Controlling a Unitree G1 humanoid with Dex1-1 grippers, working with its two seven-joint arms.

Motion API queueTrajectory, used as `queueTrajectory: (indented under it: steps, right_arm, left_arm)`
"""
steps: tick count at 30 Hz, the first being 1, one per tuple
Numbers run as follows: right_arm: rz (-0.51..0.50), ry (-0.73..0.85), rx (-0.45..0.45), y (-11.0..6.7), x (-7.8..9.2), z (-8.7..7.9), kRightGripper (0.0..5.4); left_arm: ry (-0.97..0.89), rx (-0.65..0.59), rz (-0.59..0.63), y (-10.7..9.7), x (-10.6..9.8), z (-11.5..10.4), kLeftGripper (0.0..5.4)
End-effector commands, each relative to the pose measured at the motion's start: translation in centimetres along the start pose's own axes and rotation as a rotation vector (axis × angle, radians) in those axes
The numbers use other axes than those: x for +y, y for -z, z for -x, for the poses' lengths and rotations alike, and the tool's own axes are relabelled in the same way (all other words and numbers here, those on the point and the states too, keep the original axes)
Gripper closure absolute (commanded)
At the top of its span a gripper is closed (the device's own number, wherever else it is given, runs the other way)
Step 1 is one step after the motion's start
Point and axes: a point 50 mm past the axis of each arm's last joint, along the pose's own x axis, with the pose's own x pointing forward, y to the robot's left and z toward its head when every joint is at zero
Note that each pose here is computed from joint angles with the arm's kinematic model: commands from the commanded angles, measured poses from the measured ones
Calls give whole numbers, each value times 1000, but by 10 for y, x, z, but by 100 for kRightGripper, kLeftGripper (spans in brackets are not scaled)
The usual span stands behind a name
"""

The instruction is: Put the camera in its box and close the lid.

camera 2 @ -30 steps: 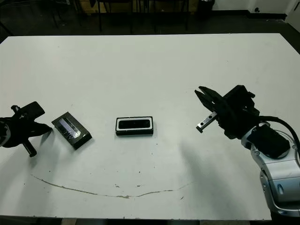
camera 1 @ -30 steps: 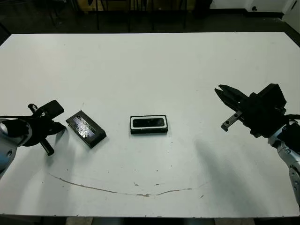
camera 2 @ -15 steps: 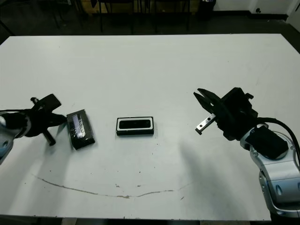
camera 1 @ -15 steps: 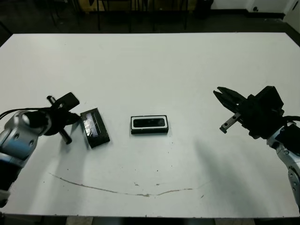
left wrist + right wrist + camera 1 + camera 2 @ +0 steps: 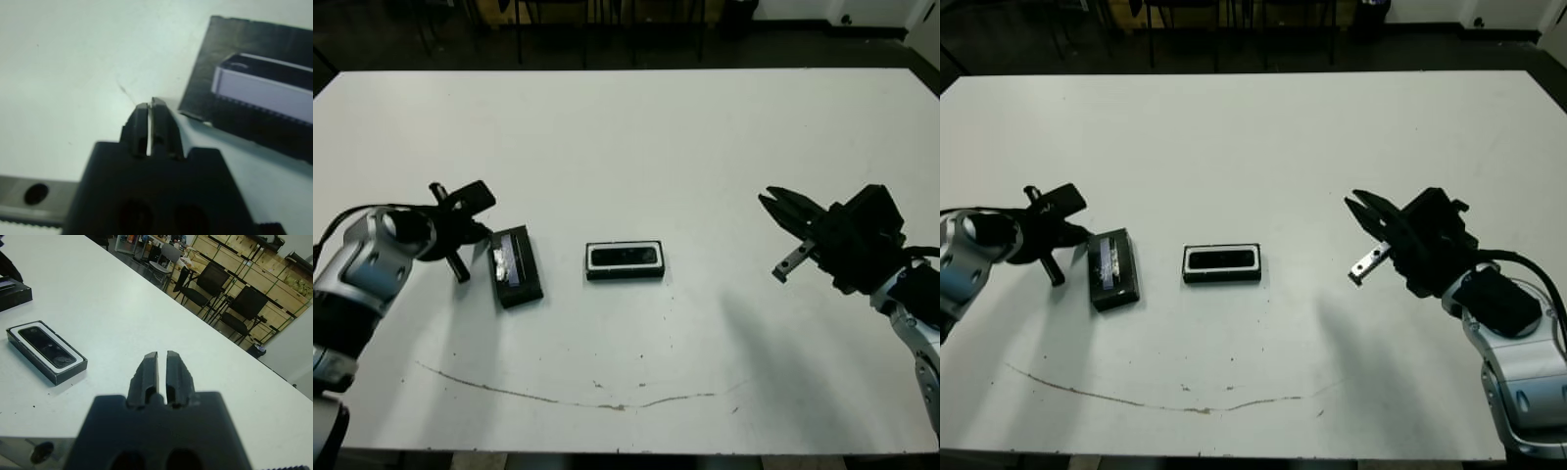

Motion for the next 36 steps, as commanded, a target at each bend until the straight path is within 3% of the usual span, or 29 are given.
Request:
queueTrajectory:
  steps: [1, 10, 19, 36]
  right_arm:
    - [5, -19, 22, 5, 2, 1, 539]
    - [4, -14, 26, 5, 1, 1, 539]
    - [-11, -22, 18, 7, 2, -1, 539]
    - [-28, -33, 7, 14, 5, -3, 539]
  left_arm:
    - [135, 69, 7, 14, -18, -17, 540]
    - [277, -50, -47, -16, -4, -14, 540]
    - [352, -154, -142, -44, -14, 2, 540]
    - [178, -258, -104, -45, -17, 6, 540]
